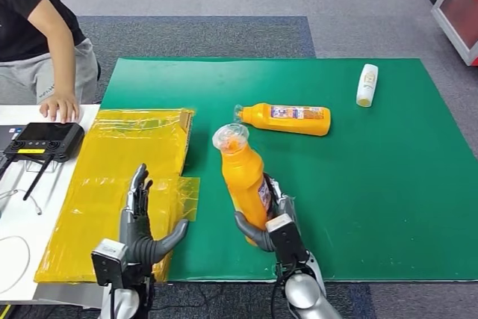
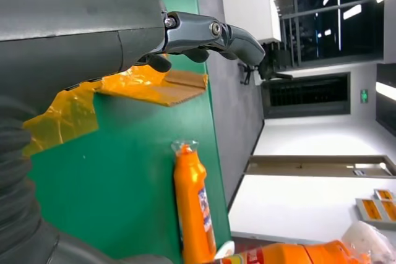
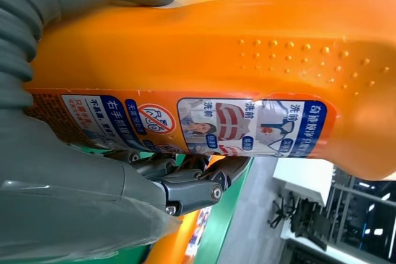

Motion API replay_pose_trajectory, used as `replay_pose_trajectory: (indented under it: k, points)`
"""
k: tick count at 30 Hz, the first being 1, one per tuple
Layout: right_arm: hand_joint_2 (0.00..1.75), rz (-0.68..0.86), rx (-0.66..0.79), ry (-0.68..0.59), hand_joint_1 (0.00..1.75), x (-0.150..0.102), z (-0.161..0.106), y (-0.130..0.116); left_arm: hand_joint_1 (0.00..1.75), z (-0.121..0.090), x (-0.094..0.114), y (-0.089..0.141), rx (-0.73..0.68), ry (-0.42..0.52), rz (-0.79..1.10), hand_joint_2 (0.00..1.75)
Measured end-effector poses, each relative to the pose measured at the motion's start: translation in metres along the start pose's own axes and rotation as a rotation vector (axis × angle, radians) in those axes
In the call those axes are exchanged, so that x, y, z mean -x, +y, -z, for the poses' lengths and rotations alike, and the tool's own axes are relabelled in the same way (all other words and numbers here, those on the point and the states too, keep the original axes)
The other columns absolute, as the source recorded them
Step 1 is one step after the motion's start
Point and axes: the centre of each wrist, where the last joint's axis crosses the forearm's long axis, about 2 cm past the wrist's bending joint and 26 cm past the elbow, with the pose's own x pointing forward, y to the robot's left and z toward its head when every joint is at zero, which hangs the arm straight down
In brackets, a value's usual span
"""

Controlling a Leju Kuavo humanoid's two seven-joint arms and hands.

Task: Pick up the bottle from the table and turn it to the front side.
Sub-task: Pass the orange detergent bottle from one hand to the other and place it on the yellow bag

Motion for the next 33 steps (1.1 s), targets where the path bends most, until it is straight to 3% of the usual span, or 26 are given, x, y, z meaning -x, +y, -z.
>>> replay_pose_trajectory:
  k: [10,19,24,28,33]
  points:
    - [1.75,0.077,-0.032,-0.032,1.75,-0.006,0.001,0.013,0.00,0.011,-0.004,-0.008,0.096,-0.035,0.005,1.75]
    - [1.75,-0.052,-0.058,-0.118,1.75,-0.010,-0.002,0.028,0.00,0.019,-0.006,-0.015,0.190,-0.034,-0.049,1.75]
    - [1.75,-0.151,-0.066,-0.179,1.75,-0.011,-0.001,0.033,0.46,0.024,-0.008,-0.019,0.231,-0.047,-0.075,1.75]
    - [1.75,-0.222,-0.066,-0.224,1.75,-0.012,0.004,0.035,0.08,0.029,-0.009,-0.020,0.255,-0.056,-0.086,1.75]
    - [1.75,-0.275,-0.083,-0.254,1.75,-0.013,0.004,0.040,0.00,0.034,-0.009,-0.021,0.286,-0.051,-0.114,1.75]
